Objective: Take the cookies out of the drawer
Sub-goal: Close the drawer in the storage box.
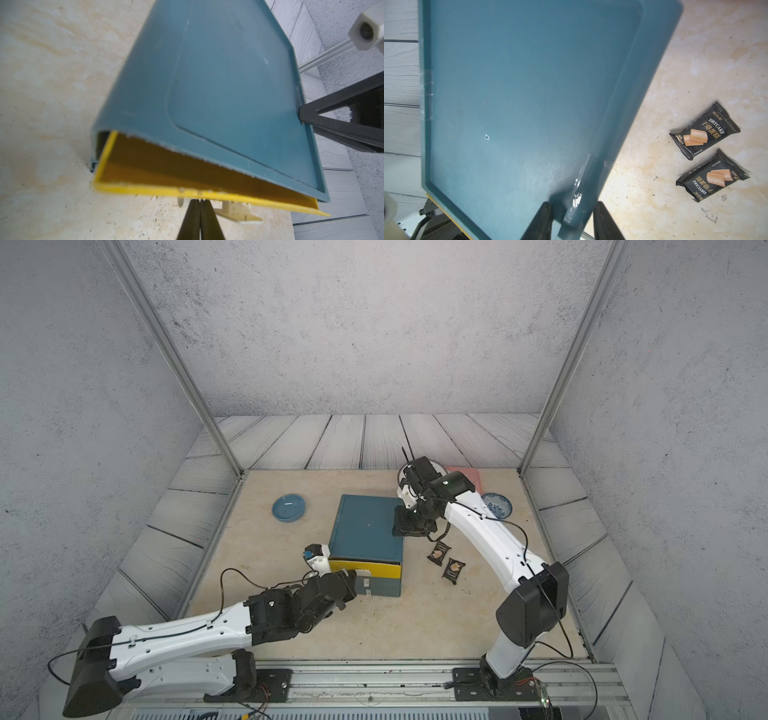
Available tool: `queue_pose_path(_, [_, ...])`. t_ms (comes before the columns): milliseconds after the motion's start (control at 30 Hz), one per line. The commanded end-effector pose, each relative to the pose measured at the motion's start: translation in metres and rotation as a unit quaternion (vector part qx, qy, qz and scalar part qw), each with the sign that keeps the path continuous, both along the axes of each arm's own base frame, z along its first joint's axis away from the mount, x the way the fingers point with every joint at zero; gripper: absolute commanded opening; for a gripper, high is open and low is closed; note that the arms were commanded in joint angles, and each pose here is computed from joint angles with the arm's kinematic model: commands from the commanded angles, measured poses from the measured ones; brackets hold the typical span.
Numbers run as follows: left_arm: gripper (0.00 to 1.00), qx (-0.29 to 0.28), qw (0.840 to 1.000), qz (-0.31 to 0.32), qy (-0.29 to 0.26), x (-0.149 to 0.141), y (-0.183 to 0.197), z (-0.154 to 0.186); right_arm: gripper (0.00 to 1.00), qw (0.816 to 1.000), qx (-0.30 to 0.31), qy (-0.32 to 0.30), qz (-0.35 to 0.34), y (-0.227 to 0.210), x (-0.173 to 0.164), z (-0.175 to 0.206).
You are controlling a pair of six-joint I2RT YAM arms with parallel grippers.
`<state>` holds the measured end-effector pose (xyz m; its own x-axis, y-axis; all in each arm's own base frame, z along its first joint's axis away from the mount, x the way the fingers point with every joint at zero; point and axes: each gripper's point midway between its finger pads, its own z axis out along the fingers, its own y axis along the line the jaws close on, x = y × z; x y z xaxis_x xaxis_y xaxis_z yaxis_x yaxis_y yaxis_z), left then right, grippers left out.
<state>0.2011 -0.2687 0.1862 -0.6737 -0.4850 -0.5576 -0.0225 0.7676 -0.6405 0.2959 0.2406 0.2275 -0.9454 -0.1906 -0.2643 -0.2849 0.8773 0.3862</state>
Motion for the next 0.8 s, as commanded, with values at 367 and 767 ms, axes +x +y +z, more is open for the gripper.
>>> queue_pose_path(367, [0.54, -0.112, 0.993, -0.043, 0.015, -0.033, -0.007, -0.014, 0.36, 0.995, -0.052, 0.078, 0.039, -0.002, -0.021, -0.049])
queue_pose_path(767, [0.64, -0.224, 0.975, -0.014, -0.001, -0.040, -0.019, -0.036, 0.36, 0.994, -0.052, 0.083, 0.046, -0.001, -0.022, -0.055])
